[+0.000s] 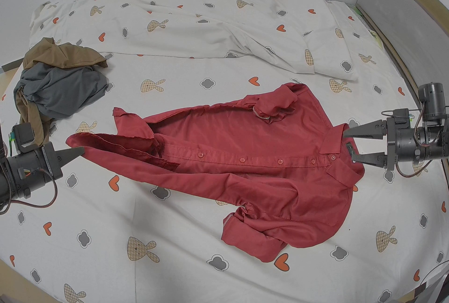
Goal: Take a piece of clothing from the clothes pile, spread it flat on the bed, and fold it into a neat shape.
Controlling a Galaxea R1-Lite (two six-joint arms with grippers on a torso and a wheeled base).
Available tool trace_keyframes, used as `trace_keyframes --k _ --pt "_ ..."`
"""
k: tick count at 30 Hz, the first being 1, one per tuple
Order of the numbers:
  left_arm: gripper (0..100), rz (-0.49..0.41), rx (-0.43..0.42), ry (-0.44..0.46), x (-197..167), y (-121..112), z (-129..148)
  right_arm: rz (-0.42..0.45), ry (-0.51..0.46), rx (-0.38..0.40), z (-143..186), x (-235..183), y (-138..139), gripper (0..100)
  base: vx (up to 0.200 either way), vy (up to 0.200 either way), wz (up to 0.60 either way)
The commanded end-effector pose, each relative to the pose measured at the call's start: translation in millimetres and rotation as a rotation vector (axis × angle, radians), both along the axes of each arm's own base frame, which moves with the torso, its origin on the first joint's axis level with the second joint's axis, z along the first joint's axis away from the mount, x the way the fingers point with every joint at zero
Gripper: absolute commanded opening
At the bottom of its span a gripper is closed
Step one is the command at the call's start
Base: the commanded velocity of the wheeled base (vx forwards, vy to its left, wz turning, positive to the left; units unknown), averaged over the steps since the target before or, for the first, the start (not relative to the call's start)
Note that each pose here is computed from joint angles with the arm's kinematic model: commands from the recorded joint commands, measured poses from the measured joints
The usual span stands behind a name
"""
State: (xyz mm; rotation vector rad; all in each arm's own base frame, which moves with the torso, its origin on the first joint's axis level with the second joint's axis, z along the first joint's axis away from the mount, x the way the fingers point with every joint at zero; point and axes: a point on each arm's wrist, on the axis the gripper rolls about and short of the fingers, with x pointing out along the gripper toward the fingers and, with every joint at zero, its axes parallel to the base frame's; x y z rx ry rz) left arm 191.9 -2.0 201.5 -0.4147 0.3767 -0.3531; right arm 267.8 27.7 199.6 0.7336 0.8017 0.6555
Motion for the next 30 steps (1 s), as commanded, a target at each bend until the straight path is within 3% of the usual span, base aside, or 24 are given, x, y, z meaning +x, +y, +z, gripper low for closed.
trace_keyframes --k 1,3,5,8,9,10,12,16,19,30 --pt "0 0.008 0.002 -0.046 -16 1 14 -0.038 0.053 -0.006 -14 -14 -9 100 0.000 0.000 0.00" --pt "0 0.001 0.004 -0.038 -18 0 15 -0.052 0.077 -0.007 -20 -17 -13 100 0.000 0.000 0.00" --pt "0 -0.011 0.001 -0.011 -18 -3 16 -0.091 0.163 -0.037 -45 -20 -18 100 0.000 0.000 0.00" --pt "0 -0.018 0.000 -0.009 -20 -4 17 -0.166 0.213 -0.185 -68 -29 -18 100 0.000 0.000 0.00" --pt "0 -0.018 0.001 -0.012 -21 -4 18 -0.173 0.222 -0.221 -74 -32 -16 100 0.000 0.000 0.00" --pt "0 -0.026 0.001 -0.016 -22 -5 18 -0.167 0.241 -0.309 -85 -44 -9 100 0.000 0.000 0.00" --pt "0 -0.037 0.001 -0.016 -22 -7 18 -0.148 0.262 -0.357 -94 -52 -1 100 0.000 0.000 0.00" --pt "0 -0.060 0.000 0.026 -20 -11 13 -0.111 0.276 -0.362 -104 -58 6 100 0.000 0.000 0.00" --pt "0 -0.063 0.000 0.050 -17 -12 10 -0.116 0.231 -0.342 -110 -53 5 100 0.000 0.000 0.00" --pt "0 -0.065 0.001 0.057 -17 -12 9 -0.091 0.222 -0.315 -158 -42 9 100 0.000 0.000 0.00"
